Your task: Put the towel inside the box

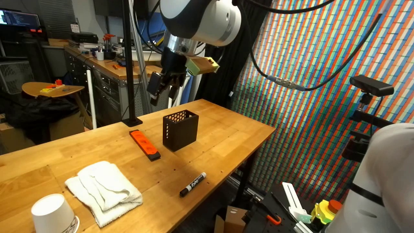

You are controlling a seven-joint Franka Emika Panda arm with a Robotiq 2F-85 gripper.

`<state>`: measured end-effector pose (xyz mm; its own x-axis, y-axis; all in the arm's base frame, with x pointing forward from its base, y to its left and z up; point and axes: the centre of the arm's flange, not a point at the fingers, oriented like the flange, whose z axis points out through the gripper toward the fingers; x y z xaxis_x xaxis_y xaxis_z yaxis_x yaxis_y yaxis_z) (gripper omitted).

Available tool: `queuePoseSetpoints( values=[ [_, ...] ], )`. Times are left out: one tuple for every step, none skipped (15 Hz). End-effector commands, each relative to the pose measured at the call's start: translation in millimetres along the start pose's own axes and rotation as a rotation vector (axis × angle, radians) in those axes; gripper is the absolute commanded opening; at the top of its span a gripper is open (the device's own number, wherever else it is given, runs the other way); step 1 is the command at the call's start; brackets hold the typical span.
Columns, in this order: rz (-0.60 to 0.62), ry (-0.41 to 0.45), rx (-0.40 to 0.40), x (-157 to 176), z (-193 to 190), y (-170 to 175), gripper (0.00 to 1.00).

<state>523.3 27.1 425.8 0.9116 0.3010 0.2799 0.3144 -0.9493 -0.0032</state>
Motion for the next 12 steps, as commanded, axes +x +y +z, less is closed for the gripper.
queuePoseSetpoints(
  values=[
    [-0.050,0.000,0.017,27.8,24.5,24.7,1.00],
    [-0.056,-0.009,0.016,28.0,31.3,30.0,1.00],
    [-0.057,-0.016,0.010,27.4,38.7,36.1,1.00],
    [-0.059,-0.022,0.002,27.1,44.5,41.7,1.00],
    [-0.056,-0.026,-0.010,26.6,50.3,47.6,1.00],
    [-0.047,-0.029,-0.019,25.8,54.8,52.6,1.00],
    [-0.039,-0.032,-0.024,24.7,58.6,57.0,1.00],
    [-0.027,-0.035,-0.034,23.6,62.9,60.0,1.00],
    [-0.022,-0.037,-0.042,22.1,67.1,62.5,1.00],
    [-0.015,-0.042,-0.047,20.8,71.3,63.9,1.00],
    [-0.011,-0.046,-0.055,19.6,74.8,65.0,1.00],
    [-0.006,-0.054,-0.059,18.0,78.5,65.5,1.00]
  ],
)
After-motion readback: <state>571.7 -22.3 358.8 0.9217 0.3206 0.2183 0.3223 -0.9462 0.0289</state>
